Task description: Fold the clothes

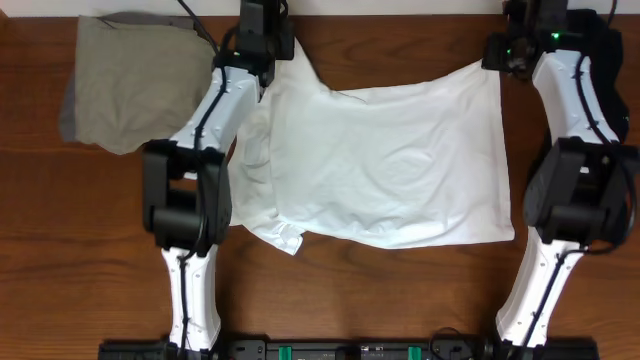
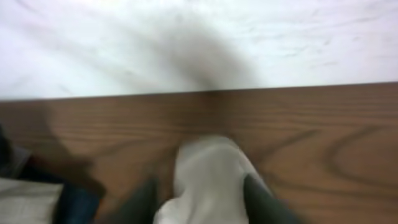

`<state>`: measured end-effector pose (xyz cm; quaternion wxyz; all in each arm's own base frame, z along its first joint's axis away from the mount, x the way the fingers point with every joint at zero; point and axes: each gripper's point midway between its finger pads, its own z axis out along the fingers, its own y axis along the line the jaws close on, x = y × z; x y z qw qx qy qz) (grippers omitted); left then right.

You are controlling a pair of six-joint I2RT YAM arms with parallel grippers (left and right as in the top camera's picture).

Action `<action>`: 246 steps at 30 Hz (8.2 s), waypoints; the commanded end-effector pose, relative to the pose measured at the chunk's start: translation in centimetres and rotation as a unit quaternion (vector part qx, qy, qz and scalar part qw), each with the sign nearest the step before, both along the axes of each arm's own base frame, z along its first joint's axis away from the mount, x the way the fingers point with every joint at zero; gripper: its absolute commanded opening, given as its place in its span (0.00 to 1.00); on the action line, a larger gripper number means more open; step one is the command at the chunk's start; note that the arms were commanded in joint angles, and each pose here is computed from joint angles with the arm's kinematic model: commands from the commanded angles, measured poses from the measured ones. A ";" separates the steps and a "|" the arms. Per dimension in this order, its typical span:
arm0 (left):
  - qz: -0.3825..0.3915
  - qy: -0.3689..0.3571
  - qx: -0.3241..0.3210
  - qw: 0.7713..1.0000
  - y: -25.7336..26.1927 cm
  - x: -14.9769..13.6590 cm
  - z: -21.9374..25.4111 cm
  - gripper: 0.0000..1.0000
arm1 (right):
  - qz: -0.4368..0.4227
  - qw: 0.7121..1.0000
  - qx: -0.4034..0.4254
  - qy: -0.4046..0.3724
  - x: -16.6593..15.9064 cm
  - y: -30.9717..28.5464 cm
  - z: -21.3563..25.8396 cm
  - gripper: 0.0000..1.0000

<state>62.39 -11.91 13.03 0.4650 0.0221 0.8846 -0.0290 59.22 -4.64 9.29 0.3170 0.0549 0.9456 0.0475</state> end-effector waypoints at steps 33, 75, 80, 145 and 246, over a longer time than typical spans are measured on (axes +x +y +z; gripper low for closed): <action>0.145 0.374 -0.009 0.916 8.5 -29.0 8.1 0.98 | -0.026 0.983 0.075 0.168 -19.4 2.9 13.9 0.97; -0.013 0.473 -0.003 0.881 0.0 -41.4 -11.9 0.61 | 0.038 0.966 0.053 0.252 -23.4 7.2 10.3 0.84; -0.036 0.463 0.001 0.886 -1.0 -41.3 -11.9 0.63 | 0.041 0.965 0.052 0.252 -23.4 7.5 10.3 0.85; -0.051 0.408 0.043 0.910 0.5 -40.1 -2.4 0.06 | -0.216 0.935 0.065 0.272 -37.3 -0.9 -2.3 0.89; 0.030 0.192 0.040 0.980 2.0 -25.8 1.2 0.06 | -0.127 0.978 0.108 0.127 -24.6 -3.6 0.5 0.01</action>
